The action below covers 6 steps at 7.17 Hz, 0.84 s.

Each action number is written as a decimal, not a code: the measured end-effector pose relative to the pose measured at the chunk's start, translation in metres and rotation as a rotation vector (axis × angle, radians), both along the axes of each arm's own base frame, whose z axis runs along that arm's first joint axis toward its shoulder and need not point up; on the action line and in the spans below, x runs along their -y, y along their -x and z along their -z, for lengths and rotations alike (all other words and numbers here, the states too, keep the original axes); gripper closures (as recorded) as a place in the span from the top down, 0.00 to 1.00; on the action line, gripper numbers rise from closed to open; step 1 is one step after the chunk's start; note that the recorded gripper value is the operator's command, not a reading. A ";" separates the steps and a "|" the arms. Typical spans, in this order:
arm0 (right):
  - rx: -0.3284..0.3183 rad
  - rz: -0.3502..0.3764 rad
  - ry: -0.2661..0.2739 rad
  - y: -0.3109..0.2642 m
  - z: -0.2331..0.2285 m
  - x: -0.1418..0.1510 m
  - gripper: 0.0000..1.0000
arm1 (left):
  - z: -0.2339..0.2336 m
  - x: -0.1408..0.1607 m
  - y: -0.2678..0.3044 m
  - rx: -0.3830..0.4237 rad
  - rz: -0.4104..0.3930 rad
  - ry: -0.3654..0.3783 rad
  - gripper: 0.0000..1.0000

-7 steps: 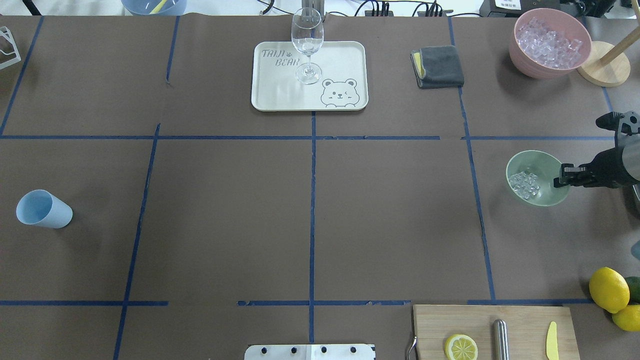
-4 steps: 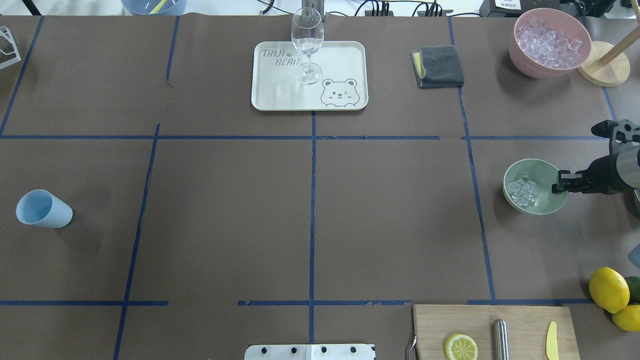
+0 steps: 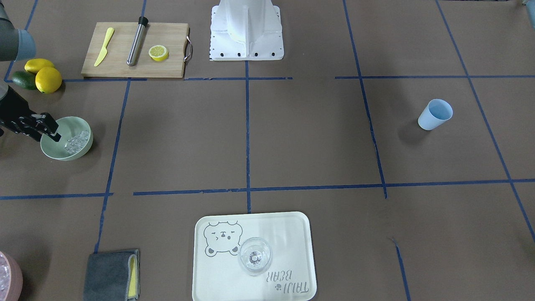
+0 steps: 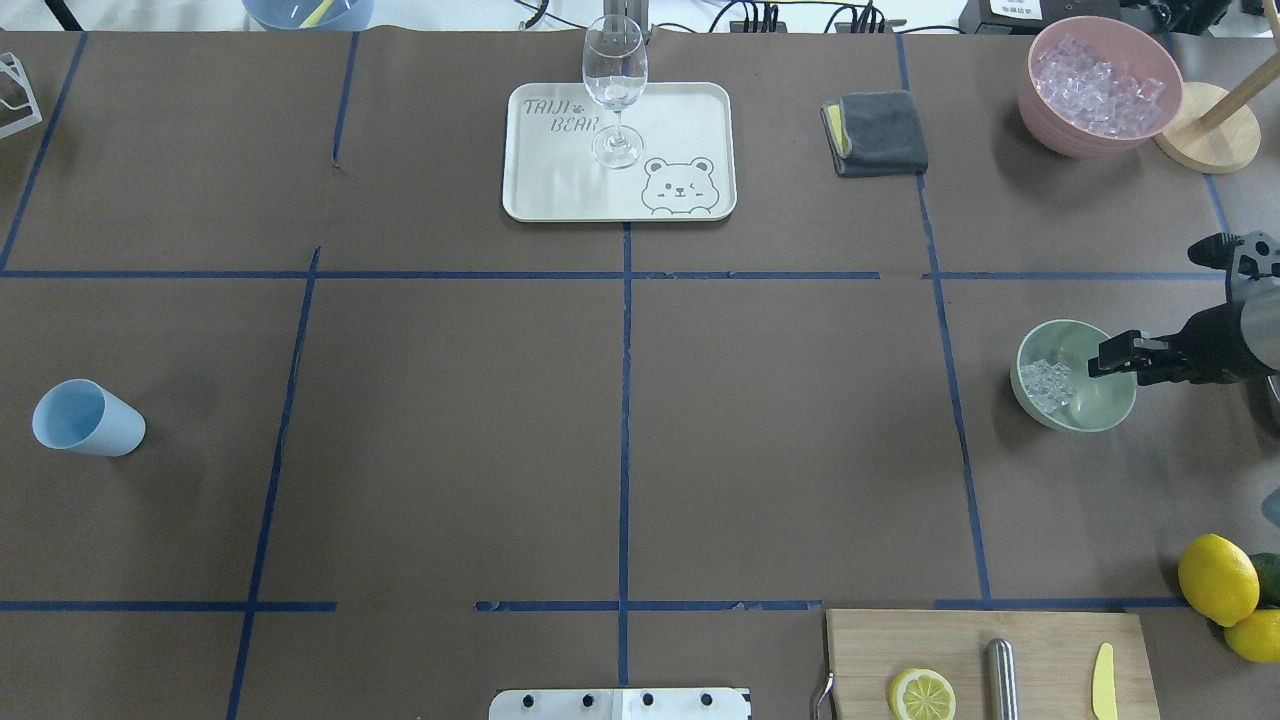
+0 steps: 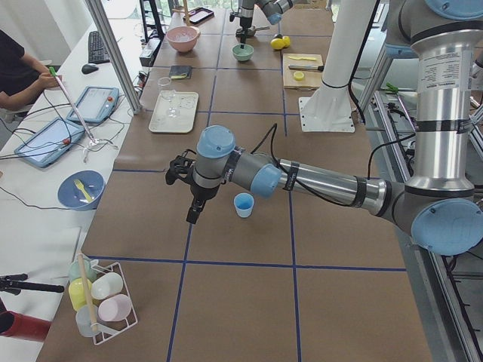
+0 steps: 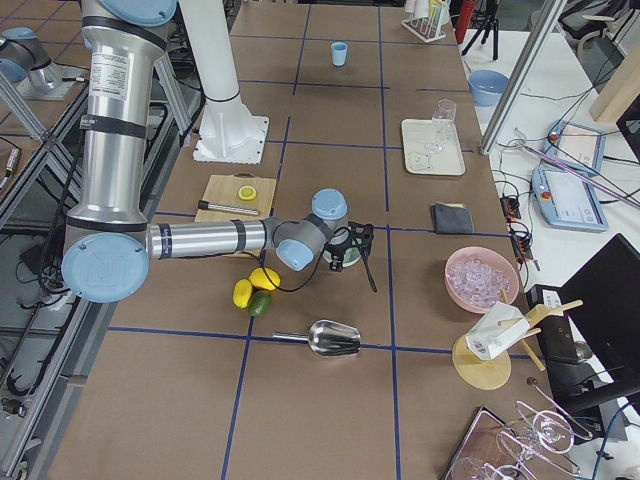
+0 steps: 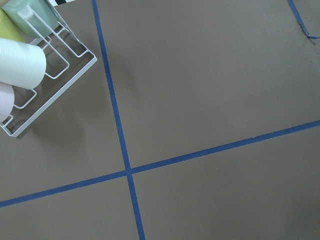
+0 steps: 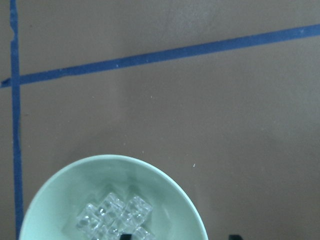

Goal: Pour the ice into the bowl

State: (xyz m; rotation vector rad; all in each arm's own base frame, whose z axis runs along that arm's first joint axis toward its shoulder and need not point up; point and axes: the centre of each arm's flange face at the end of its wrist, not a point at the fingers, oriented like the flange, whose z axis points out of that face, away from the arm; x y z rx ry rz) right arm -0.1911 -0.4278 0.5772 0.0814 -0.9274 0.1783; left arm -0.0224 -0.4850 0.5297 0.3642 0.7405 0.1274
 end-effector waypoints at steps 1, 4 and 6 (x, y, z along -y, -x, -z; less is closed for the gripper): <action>0.030 0.009 -0.003 -0.027 0.003 0.007 1.00 | -0.001 0.000 0.000 0.000 -0.001 0.001 1.00; -0.089 0.100 -0.084 -0.147 -0.029 0.030 1.00 | -0.011 0.001 0.001 0.009 -0.018 0.006 1.00; -0.165 0.211 -0.106 -0.223 -0.037 0.037 1.00 | -0.037 0.010 0.012 0.027 -0.051 0.041 1.00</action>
